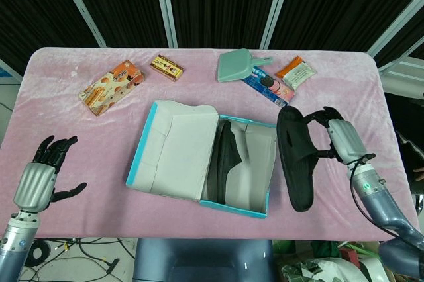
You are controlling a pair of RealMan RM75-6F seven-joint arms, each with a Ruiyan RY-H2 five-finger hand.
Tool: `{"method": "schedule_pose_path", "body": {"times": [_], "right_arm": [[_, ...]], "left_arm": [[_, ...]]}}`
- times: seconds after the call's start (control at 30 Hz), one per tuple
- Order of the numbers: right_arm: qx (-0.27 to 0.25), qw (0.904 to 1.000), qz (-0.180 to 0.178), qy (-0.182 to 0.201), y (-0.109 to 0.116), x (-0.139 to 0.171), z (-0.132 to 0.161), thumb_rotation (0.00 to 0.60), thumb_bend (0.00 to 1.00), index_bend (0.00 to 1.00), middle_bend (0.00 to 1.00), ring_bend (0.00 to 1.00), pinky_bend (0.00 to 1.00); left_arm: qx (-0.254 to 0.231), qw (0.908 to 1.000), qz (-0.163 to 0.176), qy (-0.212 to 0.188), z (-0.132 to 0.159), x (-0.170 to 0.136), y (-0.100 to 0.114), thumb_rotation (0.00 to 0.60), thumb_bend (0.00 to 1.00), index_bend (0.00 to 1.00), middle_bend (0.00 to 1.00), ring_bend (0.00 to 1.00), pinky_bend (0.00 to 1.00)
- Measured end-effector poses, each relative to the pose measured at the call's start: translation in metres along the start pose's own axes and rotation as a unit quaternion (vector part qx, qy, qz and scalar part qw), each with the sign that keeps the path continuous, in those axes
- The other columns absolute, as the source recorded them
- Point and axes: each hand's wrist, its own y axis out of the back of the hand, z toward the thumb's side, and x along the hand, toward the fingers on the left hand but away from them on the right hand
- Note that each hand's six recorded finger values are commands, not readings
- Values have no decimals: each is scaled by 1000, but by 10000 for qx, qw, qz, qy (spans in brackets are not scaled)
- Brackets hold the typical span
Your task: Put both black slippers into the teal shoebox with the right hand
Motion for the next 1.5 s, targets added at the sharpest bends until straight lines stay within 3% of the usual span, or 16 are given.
{"method": "schedule_pose_path", "body": {"times": [0.17, 0.37, 0.53, 1.0, 1.3, 1.5], "right_arm": [[-1406, 9898, 34, 240, -27, -8, 21, 600, 203, 536, 436, 200, 84], [-1849, 9820, 147, 356, -62, -16, 36, 600, 197, 537, 433, 189, 80], [-1804, 9823, -24, 504, -76, -24, 43, 600, 194, 537, 434, 190, 77], [-1520, 9813, -849, 816, -90, -42, 41, 600, 188, 537, 431, 188, 71], [-949, 9846, -1159, 899, -102, -43, 17, 600, 186, 537, 422, 187, 71], [-306, 9868, -1116, 1132, -115, -35, 2, 600, 186, 537, 419, 183, 71]], "left_arm": [[81, 9999, 84, -25, 1, 1, 9, 600, 9, 13, 158, 124, 74], [156, 9997, 182, -44, 4, 1, 20, 600, 9, 13, 158, 124, 74], [191, 9996, 196, -46, 5, 1, 23, 600, 9, 13, 158, 124, 73], [243, 9994, 250, 21, 4, -3, 30, 600, 9, 12, 158, 124, 72], [255, 9993, 256, 14, 7, -5, 32, 600, 9, 12, 158, 124, 72], [256, 9994, 252, 11, 9, -5, 32, 600, 9, 9, 157, 124, 72]]}}
